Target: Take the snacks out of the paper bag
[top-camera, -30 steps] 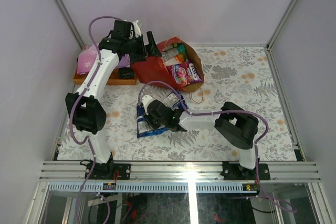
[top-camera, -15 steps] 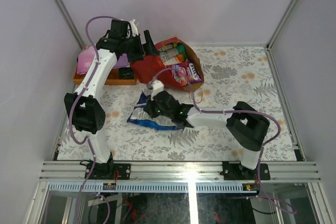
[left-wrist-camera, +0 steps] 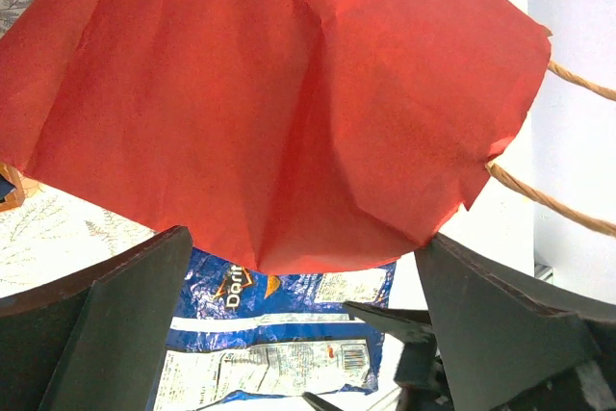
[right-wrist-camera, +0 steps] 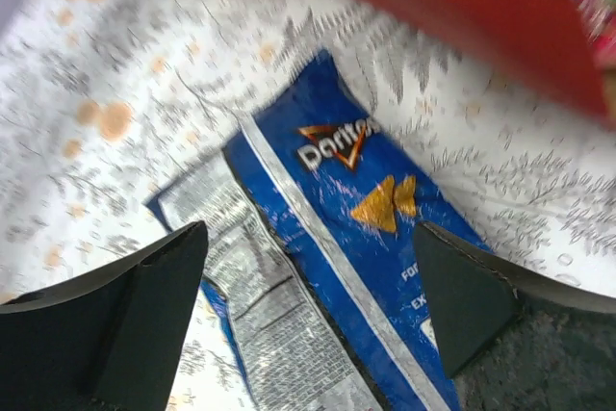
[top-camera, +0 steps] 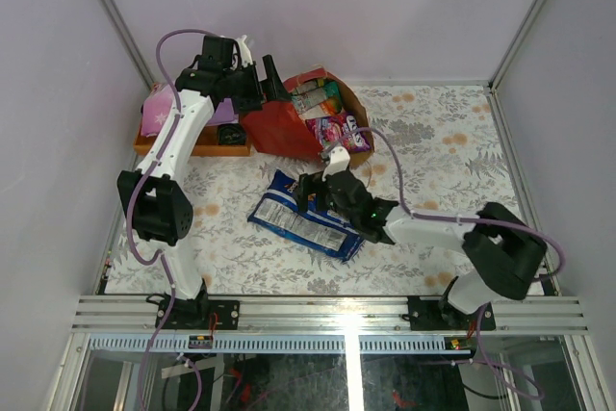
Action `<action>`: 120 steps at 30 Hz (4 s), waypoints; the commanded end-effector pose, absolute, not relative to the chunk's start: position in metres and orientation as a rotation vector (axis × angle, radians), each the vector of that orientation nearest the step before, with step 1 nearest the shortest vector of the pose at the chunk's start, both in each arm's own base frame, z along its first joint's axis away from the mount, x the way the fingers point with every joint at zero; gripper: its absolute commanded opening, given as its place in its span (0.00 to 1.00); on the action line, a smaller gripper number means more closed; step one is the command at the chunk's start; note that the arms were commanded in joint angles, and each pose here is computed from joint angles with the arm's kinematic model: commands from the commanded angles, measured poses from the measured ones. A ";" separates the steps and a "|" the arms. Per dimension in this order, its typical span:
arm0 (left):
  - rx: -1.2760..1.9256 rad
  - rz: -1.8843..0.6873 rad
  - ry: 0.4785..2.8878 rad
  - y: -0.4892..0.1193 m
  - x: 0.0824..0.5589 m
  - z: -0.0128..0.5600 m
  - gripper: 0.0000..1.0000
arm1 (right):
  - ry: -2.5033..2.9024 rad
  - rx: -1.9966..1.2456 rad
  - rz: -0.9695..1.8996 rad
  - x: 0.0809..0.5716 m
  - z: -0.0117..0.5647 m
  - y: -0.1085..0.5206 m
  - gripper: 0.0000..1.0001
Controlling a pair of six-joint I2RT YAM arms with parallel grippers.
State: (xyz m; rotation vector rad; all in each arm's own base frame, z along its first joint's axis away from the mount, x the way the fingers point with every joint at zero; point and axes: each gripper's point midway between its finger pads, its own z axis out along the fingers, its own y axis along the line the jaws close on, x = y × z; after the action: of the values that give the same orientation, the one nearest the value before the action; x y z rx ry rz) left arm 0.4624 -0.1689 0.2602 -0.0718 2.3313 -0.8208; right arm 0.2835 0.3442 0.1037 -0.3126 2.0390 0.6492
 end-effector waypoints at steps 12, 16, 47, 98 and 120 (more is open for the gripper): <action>-0.079 -0.803 2.281 -0.164 0.476 0.262 1.00 | 2.256 -0.543 0.441 0.250 0.014 0.298 0.91; -0.076 -0.820 2.277 -0.166 0.475 0.262 1.00 | 2.306 -0.658 0.431 0.253 -0.007 0.324 0.92; -0.062 -0.795 2.265 -0.163 0.476 0.270 1.00 | 2.069 -0.752 0.608 0.284 0.066 0.438 0.98; -0.080 -0.741 2.263 -0.152 0.474 0.270 1.00 | 2.355 -0.626 0.606 0.282 -0.009 0.436 0.94; -0.052 -0.775 2.227 -0.161 0.465 0.283 1.00 | 1.909 0.337 0.771 0.428 0.174 0.232 0.92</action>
State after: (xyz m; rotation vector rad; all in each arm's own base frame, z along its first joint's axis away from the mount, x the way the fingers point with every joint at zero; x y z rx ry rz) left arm 0.4631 -0.1629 0.2656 -0.0771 2.2953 -0.7931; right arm 0.4012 0.2342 0.1900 0.1765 1.9103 0.7409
